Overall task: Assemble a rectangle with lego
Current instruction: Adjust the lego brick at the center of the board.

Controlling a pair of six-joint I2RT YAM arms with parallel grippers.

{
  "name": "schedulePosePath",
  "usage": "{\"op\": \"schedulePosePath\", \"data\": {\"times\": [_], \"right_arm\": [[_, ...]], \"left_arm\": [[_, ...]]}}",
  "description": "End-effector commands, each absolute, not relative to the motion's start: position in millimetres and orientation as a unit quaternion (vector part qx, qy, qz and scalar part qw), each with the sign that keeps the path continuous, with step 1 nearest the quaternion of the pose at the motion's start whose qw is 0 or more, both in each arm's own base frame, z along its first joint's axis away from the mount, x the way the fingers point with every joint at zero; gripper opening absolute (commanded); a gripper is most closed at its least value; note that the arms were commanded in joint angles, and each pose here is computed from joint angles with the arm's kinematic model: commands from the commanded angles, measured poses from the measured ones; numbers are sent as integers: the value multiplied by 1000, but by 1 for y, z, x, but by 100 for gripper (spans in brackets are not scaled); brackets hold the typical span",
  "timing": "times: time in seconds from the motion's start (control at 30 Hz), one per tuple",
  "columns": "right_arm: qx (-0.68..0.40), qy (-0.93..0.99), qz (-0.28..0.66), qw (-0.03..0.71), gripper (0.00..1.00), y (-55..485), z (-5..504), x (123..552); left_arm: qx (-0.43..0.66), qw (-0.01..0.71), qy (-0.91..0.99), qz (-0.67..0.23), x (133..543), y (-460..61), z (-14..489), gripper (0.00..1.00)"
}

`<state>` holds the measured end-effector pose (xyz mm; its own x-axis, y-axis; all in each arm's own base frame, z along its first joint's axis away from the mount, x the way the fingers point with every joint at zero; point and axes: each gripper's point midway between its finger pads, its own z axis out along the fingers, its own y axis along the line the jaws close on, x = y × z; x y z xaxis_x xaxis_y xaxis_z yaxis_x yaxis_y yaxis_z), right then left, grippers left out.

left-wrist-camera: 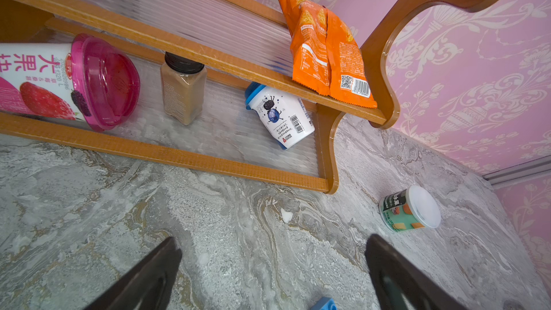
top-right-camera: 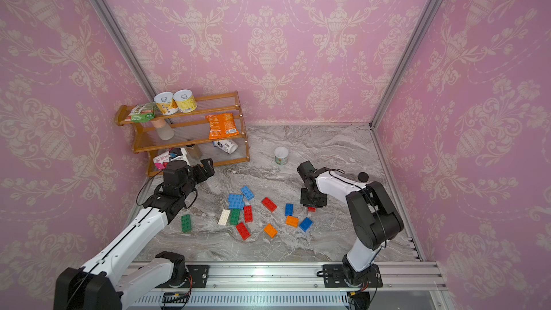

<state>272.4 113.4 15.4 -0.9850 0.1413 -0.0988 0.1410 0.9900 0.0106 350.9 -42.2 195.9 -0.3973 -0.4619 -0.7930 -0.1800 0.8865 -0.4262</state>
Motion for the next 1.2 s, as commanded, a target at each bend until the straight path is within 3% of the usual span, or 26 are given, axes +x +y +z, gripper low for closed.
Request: {"op": "schedulePosePath", "data": {"times": [0.0,0.87,1.17], "right_arm": [[76,997,4,7,31,118,-7,257],[75,997,-19,-4,34,110,-11,260],[71,997,-21,-11,49,109,-6,257]], "left_arm": [[-190,521,820,-139,353,-44,203,99],[-192,522,819,-138,351,-43,203,99],[-193,524,818,-136,349,-41,204,99]]}}
